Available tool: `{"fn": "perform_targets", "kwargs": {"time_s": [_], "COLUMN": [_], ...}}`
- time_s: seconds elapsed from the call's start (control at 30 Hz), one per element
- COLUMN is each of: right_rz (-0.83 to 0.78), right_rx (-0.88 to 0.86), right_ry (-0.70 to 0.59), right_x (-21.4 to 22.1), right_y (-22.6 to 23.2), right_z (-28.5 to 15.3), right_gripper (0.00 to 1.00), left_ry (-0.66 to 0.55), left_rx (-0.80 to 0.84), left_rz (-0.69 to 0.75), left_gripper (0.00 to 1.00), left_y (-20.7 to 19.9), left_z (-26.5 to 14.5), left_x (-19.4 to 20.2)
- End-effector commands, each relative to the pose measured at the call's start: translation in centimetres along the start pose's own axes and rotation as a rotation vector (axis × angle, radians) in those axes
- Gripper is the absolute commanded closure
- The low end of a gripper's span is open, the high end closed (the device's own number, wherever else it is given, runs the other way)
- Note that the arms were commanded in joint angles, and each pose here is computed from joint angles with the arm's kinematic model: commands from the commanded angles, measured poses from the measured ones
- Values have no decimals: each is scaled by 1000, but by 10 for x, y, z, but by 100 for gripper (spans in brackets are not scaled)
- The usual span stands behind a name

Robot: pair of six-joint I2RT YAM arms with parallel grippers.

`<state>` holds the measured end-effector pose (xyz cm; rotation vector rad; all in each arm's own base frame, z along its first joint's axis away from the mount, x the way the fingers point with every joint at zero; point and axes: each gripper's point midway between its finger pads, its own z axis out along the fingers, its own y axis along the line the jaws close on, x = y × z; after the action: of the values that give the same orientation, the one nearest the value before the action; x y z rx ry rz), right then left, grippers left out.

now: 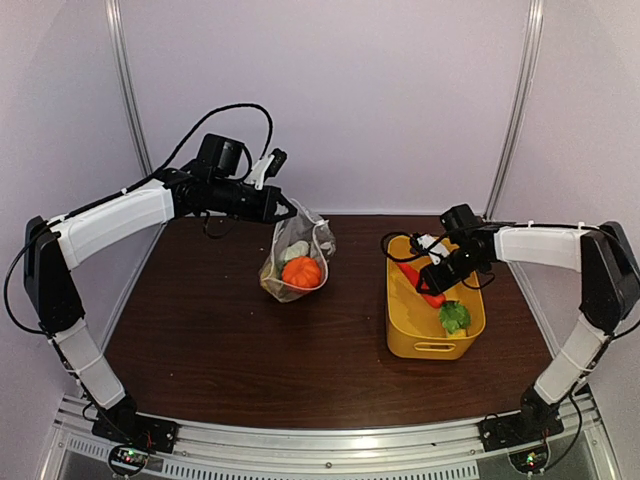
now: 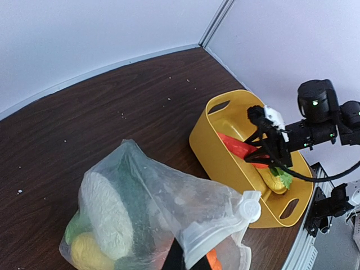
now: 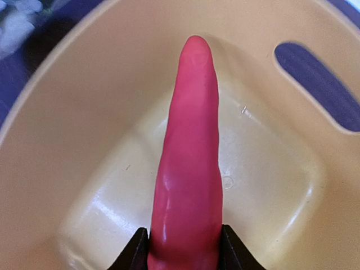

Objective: Place the food in the zip-top bag and seal the zipper
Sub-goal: Pick up the fake vegetable from the bin, then place the fake vegetable in the zipper food storage bag.

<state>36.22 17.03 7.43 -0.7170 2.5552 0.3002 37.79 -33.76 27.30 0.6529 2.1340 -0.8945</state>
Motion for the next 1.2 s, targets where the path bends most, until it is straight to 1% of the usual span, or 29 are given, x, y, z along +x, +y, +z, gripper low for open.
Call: {"fn": "perform_targets", "kwargs": {"time_s": [0.0, 0.13, 0.27, 0.3, 0.4, 0.47, 0.57, 0.63, 0.73, 0.87, 0.97, 1.03, 1.17], "right_rz": [-67, -138, -302, -331, -324, -334, -378, -395, -452, -580, -655, -701, -742], "right_rx": [-19, -11, -101, -120, -131, -208, -361, -373, -406, -431, -473, -493, -515], "right_ry": [-134, -274, -455, -485, -530, -583, -646, -651, -623, -615, -585, -556, -511], "right_x": [-23, -47, -71, -77, -98, -114, -130, -135, -131, -130, -129, -125, -123], "right_y": [10, 19, 49, 55, 57, 70, 103, 115, 134, 165, 192, 206, 217], "right_z": [-53, -103, -155, -163, -169, -179, -201, -204, -202, -209, -211, -208, -198], "right_gripper": [64, 65, 65, 66, 67, 67, 66, 66, 66, 66, 65, 65, 64], "left_ry": [-37, -34, -23, -18, -9, -5, 0, 6, 15, 21, 19, 11, -48], "left_rx": [6, -1, 6, 15, 38, 36, 35, 47, 78, 97, 99, 83, -28], "left_rz": [15, 17, 25, 27, 40, 52, 63, 62, 60, 60, 64, 64, 62], "left_gripper": [100, 100, 100, 100, 100, 100, 100, 100, 100, 100, 100, 100, 100], "left_y": [-1, 1, 3, 2, 1, 1, 3, 1, -3, -5, -6, -4, 7], "left_z": [-1, 1, 5, 6, 8, 9, 10, 11, 14, 15, 15, 13, -1], "left_x": [-8, -7, -4, -4, -2, -2, 0, 1, 3, 4, 3, 0, -16]}}
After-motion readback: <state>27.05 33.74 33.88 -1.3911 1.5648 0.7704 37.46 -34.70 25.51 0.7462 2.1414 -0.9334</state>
